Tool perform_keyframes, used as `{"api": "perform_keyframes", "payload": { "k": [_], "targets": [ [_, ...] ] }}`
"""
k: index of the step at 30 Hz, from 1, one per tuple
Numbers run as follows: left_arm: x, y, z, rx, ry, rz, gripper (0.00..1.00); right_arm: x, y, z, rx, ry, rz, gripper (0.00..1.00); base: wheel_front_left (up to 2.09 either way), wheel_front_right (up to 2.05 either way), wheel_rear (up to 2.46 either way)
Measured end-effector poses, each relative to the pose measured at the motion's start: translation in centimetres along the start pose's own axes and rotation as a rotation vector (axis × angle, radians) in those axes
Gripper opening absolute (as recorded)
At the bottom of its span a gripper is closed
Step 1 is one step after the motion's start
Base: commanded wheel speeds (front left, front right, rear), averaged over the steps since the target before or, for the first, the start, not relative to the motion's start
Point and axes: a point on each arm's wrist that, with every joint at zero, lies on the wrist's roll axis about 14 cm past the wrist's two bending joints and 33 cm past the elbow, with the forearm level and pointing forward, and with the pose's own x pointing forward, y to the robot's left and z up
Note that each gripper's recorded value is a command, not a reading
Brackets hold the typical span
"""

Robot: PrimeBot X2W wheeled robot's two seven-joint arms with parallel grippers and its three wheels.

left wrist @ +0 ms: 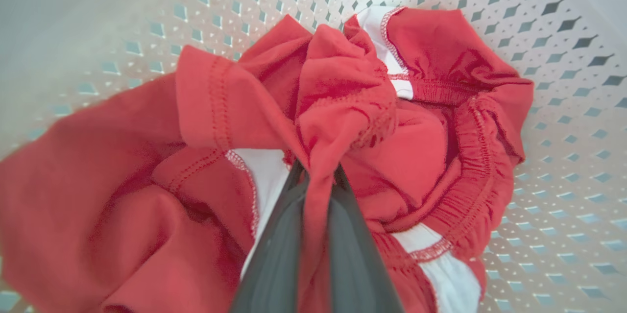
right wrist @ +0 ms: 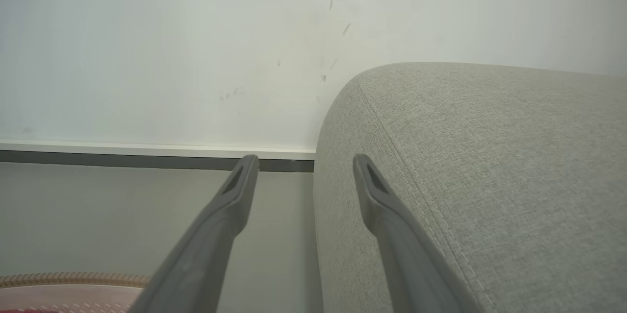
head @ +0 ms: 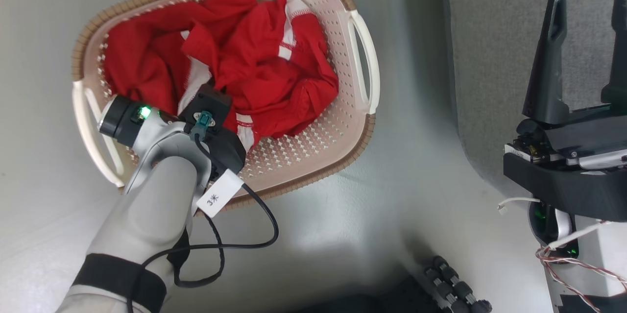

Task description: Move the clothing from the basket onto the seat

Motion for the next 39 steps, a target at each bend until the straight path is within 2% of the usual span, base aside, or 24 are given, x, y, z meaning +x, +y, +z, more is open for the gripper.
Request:
{"api": "perform_keyframes", "payload": {
  "k": [11,23,39],
  "targets": [
    [-3.2,0.8,3.5,-0.039,-0.088,0.027,0.0,-0.3,-0.2,1.3,0.012,0.003,-0.006,1.0,0.0,0.0,0.0],
    [-7.8,1.1,8.9,-0.015,-0.214,0.045,0.0,-1.9,-0.4,2.8,0.029,0.02,-0.009,1.0,0.0,0.0,0.0],
    [-15.5,0.5,18.7,0.011,-0.491,0.066,0.0,-4.4,0.1,6.2,0.061,-0.004,0.013,1.0,0.0,0.0,0.0]
  ]
}}
